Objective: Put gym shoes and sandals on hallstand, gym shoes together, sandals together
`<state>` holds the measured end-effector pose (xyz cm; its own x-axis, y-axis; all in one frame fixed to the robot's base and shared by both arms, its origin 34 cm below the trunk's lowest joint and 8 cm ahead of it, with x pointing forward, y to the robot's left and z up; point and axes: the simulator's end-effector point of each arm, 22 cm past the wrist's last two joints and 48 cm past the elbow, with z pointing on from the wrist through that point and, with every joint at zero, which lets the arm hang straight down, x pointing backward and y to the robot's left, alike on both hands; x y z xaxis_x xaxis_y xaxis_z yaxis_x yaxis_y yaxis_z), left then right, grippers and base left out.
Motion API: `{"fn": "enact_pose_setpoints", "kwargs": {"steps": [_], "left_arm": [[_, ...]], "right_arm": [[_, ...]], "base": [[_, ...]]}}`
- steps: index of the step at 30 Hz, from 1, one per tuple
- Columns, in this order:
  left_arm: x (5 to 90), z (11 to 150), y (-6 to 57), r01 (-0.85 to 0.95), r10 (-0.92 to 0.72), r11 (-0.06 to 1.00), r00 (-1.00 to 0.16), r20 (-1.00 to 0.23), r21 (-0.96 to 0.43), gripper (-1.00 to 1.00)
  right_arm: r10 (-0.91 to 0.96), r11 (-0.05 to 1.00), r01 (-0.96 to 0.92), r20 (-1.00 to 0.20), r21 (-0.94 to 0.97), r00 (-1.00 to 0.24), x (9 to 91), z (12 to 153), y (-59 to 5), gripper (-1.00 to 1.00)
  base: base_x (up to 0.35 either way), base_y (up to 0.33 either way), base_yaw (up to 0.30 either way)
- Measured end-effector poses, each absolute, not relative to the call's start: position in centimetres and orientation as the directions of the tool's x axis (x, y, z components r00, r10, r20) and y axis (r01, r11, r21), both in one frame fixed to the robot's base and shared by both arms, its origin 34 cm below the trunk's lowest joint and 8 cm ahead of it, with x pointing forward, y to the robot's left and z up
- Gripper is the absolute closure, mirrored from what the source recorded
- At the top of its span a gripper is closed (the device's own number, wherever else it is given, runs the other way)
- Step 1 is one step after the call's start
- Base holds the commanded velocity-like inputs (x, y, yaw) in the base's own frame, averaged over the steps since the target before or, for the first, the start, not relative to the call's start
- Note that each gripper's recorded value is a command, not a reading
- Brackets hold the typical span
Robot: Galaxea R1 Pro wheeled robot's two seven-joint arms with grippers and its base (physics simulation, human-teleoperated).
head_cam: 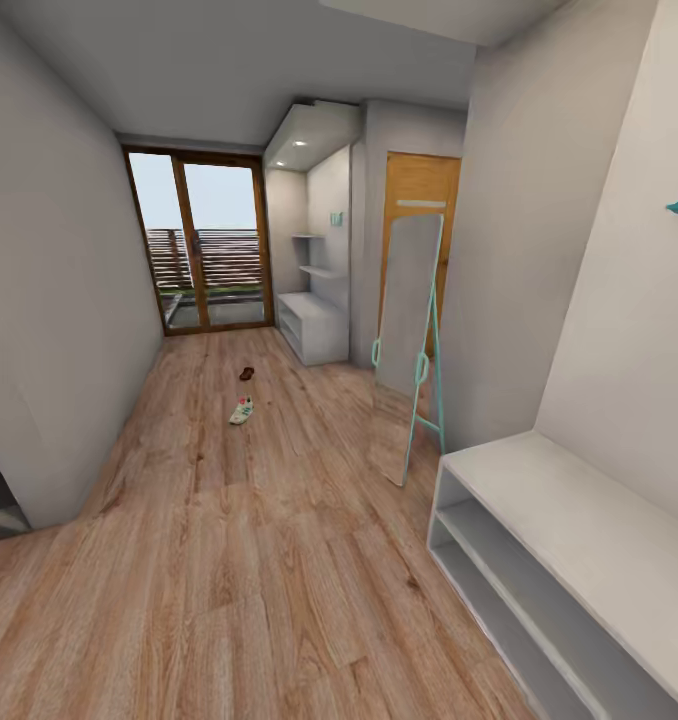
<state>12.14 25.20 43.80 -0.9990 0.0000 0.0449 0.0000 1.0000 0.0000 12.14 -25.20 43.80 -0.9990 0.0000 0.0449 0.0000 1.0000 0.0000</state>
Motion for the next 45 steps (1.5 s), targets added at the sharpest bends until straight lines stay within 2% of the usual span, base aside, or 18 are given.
{"fn": "enact_pose_setpoints", "kwargs": {"steps": [6,20,30,45], "left_arm": [[11.0,43.9,24.4,-0.006,-0.006,1.0,-0.997,0.071,-0.011,-1.0],[11.7,43.9,27.6,0.0,-0.002,0.999,-0.998,0.058,0.036,-1.0],[17.4,44.0,31.2,-0.012,-0.009,0.996,-0.999,-0.038,0.085,-1.0],[29.0,45.4,32.2,-0.14,-0.115,0.987,-0.959,-0.257,0.079,-1.0]], "right_arm": [[-0.007,1.0,-0.006,0.013,0.028,-1.0,14.4,43.8,-22.9,-1.0],[-0.004,0.999,-0.005,-0.028,0.038,-1.0,16.4,43.8,-22.3,-1.0],[-0.003,1.0,-0.005,-0.101,0.02,-0.995,19.2,43.9,-23.4,-1.0],[-0.016,0.995,0.012,-0.267,-0.1,-0.964,25.0,45.0,-30.4,-1.0]], "base": [[0.0,0.0,0.0],[0.0,0.0,0.0],[0.0,0.0,0.0],[0.0,0.0,0.0]]}}
